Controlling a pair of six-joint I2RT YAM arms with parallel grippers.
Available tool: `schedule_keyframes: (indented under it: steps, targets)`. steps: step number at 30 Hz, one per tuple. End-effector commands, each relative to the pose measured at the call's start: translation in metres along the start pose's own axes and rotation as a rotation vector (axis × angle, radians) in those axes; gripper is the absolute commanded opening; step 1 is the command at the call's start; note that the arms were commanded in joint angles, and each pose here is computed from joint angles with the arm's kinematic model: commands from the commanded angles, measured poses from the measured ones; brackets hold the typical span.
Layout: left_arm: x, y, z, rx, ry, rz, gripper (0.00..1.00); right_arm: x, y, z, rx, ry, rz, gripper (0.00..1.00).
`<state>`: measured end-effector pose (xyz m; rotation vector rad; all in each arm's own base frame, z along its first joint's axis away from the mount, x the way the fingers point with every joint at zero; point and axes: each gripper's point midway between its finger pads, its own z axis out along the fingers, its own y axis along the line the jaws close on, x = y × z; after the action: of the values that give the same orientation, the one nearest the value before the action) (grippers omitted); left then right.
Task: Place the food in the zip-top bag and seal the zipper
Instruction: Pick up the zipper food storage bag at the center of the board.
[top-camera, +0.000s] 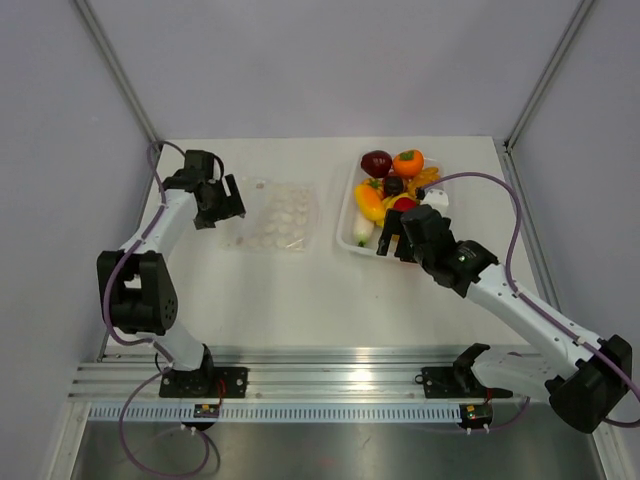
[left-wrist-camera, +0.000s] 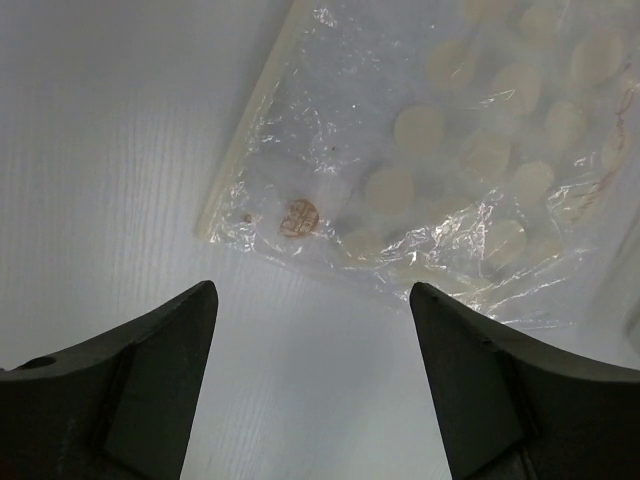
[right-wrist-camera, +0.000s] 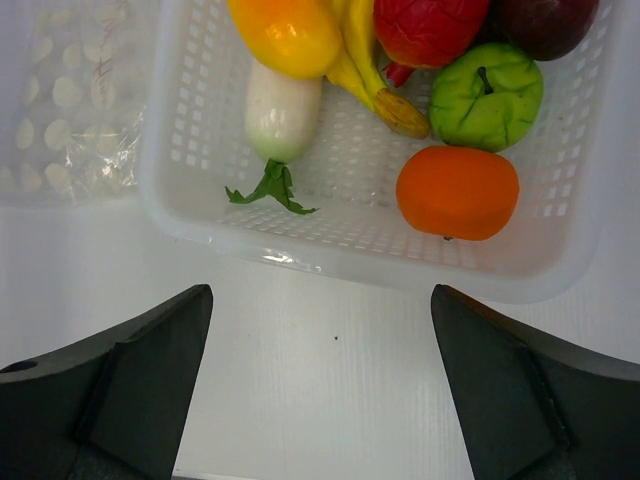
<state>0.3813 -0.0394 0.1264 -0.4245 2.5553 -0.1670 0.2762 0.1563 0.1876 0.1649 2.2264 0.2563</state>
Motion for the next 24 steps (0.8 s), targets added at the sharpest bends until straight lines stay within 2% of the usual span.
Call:
schedule_keyframes:
  steps: [1,5,11,15,24]
  targets:
    - [-0.011,-0.025,0.018,0.091,0.045,0.032,0.79,-0.009,0.018,0.002,-0.067,-0.015,0.041,0.99]
    - [-0.019,-0.026,0.05,0.069,0.094,0.028,0.72,-0.004,0.022,0.004,-0.073,0.013,0.054,0.99]
    - [-0.039,-0.018,0.072,0.035,0.068,0.043,0.72,0.004,0.019,0.004,-0.067,0.043,0.07,1.0]
    - [-0.044,-0.008,0.087,-0.02,0.063,0.066,0.75,0.007,0.017,0.003,-0.056,0.049,0.077,1.0]
    - [-0.045,-0.002,0.126,0.019,0.099,0.076,0.75,0.015,0.012,0.005,-0.032,0.072,0.095,1.0]
